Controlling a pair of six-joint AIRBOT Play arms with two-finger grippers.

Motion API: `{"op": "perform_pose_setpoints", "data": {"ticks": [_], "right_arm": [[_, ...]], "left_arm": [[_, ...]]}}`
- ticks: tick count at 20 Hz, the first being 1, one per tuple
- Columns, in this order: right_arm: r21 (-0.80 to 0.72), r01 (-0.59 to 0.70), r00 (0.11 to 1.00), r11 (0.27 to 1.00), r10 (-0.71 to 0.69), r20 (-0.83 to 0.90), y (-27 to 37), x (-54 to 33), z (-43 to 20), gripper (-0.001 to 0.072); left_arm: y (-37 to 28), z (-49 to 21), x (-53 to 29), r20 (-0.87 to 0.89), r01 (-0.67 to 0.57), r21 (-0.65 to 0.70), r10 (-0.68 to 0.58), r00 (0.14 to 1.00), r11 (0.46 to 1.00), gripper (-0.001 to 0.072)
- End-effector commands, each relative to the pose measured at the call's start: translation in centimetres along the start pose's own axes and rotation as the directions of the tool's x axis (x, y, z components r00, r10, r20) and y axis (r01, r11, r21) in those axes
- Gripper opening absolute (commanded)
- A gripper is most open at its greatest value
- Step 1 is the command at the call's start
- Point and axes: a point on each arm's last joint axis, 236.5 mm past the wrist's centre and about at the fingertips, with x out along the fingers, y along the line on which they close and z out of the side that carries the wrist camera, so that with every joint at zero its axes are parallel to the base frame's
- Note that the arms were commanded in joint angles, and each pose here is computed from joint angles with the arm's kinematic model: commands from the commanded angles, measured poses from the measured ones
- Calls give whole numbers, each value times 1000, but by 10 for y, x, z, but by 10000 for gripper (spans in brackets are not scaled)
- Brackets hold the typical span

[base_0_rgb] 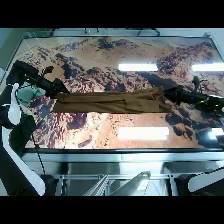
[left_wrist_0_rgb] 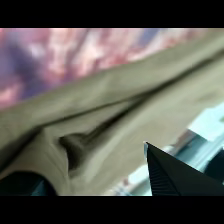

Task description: Fold the shirts.

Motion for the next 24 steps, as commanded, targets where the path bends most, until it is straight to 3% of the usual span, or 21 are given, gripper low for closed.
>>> {"op": "perform_pose_setpoints", "data": {"ticks": [1,2,5,6,14,19,20,22,23,24], "right_arm": [[-32,65,994,997,-67,-88,10,-32,-4,295],[-71,123,989,990,-128,-76,10,-46,4,456],[-147,316,942,937,-328,-69,-8,-73,17,640],[-143,363,921,921,-378,-92,-18,-76,13,640],[-132,319,897,938,-344,-276,-35,-12,-33,640],[-104,242,911,965,-263,-318,-18,33,-47,639],[-97,228,915,969,-247,-319,-14,41,-49,637],[-85,203,914,975,-220,-340,-8,56,-58,628],[-85,197,911,977,-214,-351,-6,61,-63,482],[-85,195,906,977,-213,-365,-5,65,-68,271]], "left_arm": [[-35,-5,-10,-3,106,40,-106,994,994,533],[-43,-5,-16,9,111,55,-112,994,992,532],[-60,-7,-35,50,87,97,-92,994,992,531],[-65,-8,-41,64,80,108,-88,994,991,532],[-58,-19,-64,68,80,95,-87,994,992,532],[-38,-21,-84,107,98,-24,-95,990,995,531],[-38,-22,-84,105,100,-25,-96,990,995,489],[-44,-21,-79,97,102,-12,-100,990,995,233],[-49,-19,-74,94,97,-1,-97,991,995,112],[-56,-16,-66,89,92,15,-93,992,996,9]]}}
